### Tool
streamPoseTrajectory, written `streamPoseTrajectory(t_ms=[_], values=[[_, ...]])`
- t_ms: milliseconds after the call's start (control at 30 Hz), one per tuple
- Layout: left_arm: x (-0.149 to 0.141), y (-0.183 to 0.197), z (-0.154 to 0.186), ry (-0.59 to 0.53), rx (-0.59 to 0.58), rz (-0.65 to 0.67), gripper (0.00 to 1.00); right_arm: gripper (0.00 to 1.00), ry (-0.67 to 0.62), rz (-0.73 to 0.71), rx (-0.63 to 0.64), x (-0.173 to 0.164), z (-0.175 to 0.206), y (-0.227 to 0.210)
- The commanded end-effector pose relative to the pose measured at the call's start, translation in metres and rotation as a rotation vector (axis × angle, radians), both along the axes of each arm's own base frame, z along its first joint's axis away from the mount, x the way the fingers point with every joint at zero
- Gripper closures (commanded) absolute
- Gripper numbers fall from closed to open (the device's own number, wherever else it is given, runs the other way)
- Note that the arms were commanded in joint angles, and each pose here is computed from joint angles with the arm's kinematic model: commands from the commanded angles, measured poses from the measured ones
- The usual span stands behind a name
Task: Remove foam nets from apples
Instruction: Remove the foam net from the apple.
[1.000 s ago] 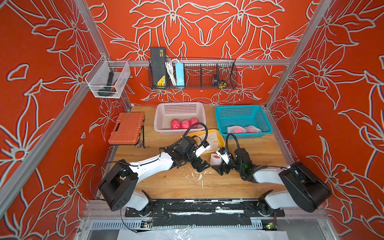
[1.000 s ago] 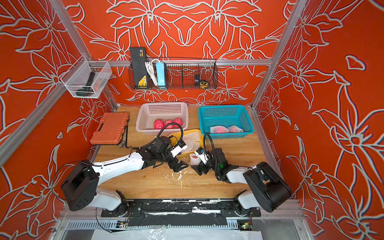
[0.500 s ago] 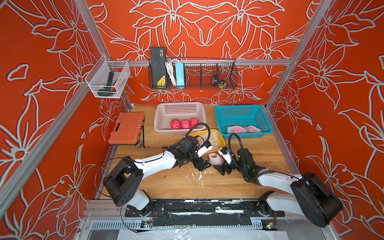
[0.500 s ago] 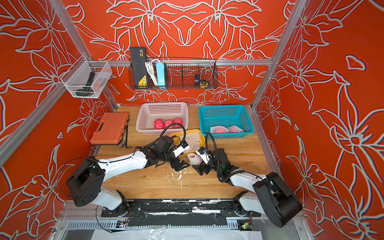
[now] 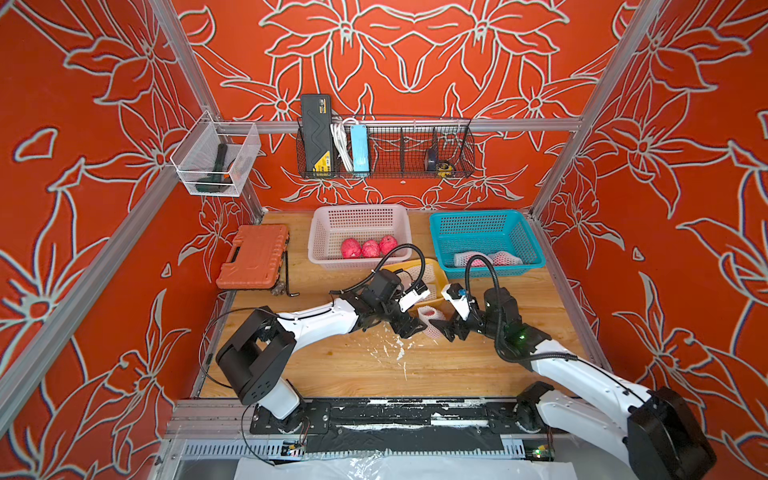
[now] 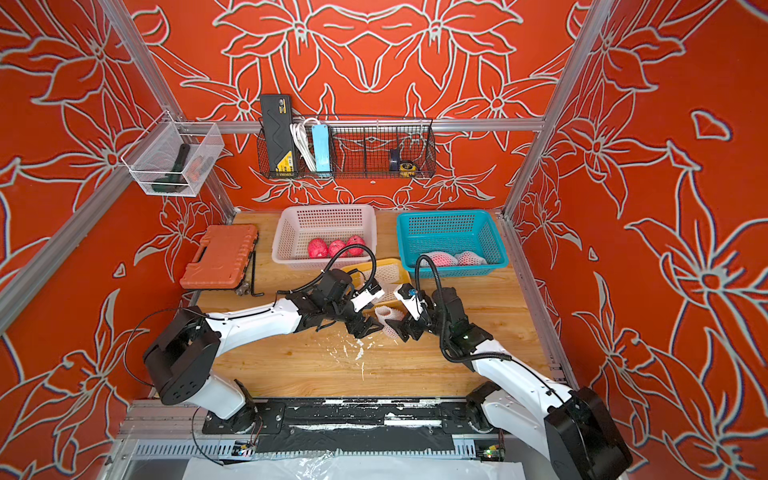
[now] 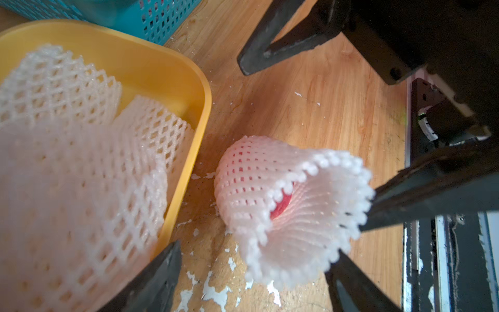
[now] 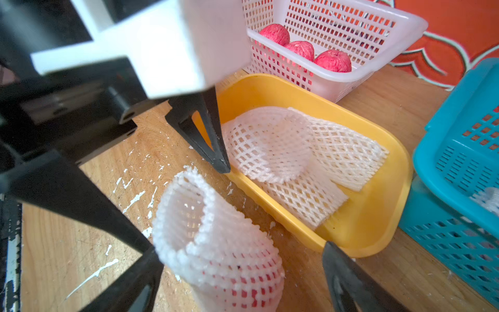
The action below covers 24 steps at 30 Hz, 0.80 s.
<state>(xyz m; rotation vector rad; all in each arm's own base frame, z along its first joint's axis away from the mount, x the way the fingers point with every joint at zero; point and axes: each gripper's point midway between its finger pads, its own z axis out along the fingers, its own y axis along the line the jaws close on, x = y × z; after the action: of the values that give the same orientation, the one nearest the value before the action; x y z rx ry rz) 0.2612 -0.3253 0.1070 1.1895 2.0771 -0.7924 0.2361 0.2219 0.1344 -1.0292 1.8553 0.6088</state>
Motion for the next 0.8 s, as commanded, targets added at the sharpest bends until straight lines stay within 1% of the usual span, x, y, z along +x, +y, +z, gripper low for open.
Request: streamPoseTrajectory(t_ms=[0, 67, 167, 300, 367, 433, 533, 567, 633, 667, 700, 767], values=[[-0.003, -0.008, 0.006, -0.024, -0.023, -0.055, 0.2, 0.11, 0.018, 0.081, -0.074, -0.005, 0.013, 0.006], [-0.005, -0.009, 0.006, -0.02, -0.034, -0.07, 0.21, 0.11, 0.046, 0.12, -0.165, -0.01, 0.008, 0.0], [-0.007, -0.012, 0.006, -0.013, -0.047, -0.086, 0.24, 0.12, 0.071, 0.18, -0.216, -0.021, -0.001, -0.002], [-0.006, -0.015, 0.004, -0.007, -0.047, -0.096, 0.27, 0.15, 0.036, 0.177, -0.188, -0.02, -0.004, -0.001], [-0.005, -0.017, 0.006, -0.01, -0.053, -0.1, 0.3, 0.22, 0.032, 0.197, -0.183, -0.02, -0.006, 0.002], [-0.005, -0.019, 0.006, -0.007, -0.06, -0.103, 0.32, 0.24, 0.03, 0.202, -0.203, -0.018, -0.009, 0.002], [-0.007, -0.022, 0.005, -0.001, -0.06, -0.116, 0.39, 0.24, 0.032, 0.229, -0.223, -0.018, -0.013, 0.003], [-0.007, -0.022, 0.005, 0.001, -0.06, -0.118, 0.41, 0.26, 0.028, 0.234, -0.222, -0.017, -0.013, 0.004], [-0.007, -0.023, 0.005, 0.005, -0.06, -0.123, 0.46, 0.32, 0.024, 0.246, -0.225, -0.015, -0.013, 0.006], [-0.007, -0.024, 0.006, 0.005, -0.064, -0.126, 0.5, 0.33, 0.02, 0.25, -0.227, -0.014, -0.014, 0.007], [-0.007, -0.025, 0.007, 0.006, -0.067, -0.125, 0.52, 0.34, 0.013, 0.254, -0.228, -0.013, -0.014, 0.008], [-0.007, -0.027, 0.007, 0.006, -0.074, -0.127, 0.57, 0.41, -0.001, 0.263, -0.231, -0.012, -0.013, 0.008]])
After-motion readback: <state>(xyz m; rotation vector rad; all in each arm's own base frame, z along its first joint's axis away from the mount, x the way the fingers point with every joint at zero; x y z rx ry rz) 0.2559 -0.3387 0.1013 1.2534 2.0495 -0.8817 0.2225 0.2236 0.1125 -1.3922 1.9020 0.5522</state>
